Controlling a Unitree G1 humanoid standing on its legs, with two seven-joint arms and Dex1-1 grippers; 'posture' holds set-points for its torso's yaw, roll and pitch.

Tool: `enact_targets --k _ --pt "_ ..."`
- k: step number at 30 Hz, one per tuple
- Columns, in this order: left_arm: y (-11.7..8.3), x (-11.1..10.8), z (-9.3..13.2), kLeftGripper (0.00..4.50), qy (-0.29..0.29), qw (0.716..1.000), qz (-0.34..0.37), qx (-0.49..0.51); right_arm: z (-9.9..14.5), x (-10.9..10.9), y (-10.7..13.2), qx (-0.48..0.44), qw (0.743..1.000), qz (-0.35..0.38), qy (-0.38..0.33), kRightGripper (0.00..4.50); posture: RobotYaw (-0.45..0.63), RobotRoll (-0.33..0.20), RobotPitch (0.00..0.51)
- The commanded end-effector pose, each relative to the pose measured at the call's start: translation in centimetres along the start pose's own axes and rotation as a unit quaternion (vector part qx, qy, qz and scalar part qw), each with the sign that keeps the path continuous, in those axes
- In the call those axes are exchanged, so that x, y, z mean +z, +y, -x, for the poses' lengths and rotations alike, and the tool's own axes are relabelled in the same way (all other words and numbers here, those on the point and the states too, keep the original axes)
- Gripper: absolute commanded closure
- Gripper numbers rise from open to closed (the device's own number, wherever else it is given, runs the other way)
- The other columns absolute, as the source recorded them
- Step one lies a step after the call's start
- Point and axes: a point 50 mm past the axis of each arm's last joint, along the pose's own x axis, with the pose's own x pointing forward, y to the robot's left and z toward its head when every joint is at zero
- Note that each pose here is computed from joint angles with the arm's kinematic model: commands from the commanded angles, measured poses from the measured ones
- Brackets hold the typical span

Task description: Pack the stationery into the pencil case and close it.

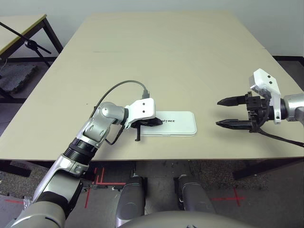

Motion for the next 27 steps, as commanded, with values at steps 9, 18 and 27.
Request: enact_targets --k 9,18,27 --pt "5.9 -0.2 7.7 0.40 -0.191 0.916 0.164 0.312 -1.2 -2.4 -3.7 -0.227 0.965 -0.055 -0.117 0.00 0.01 0.000 0.120" --pt "8.4 -6.5 14.8 0.02 -0.176 0.771 0.258 0.555 0.1 -5.7 -8.3 -0.524 0.828 -0.134 -0.147 0.00 0.01 0.000 0.120" --pt "8.2 -9.0 16.0 0.02 -0.146 0.729 0.254 0.618 2.3 -8.9 -8.8 -0.667 0.720 -0.149 -0.119 0.00 0.02 0.000 0.132"
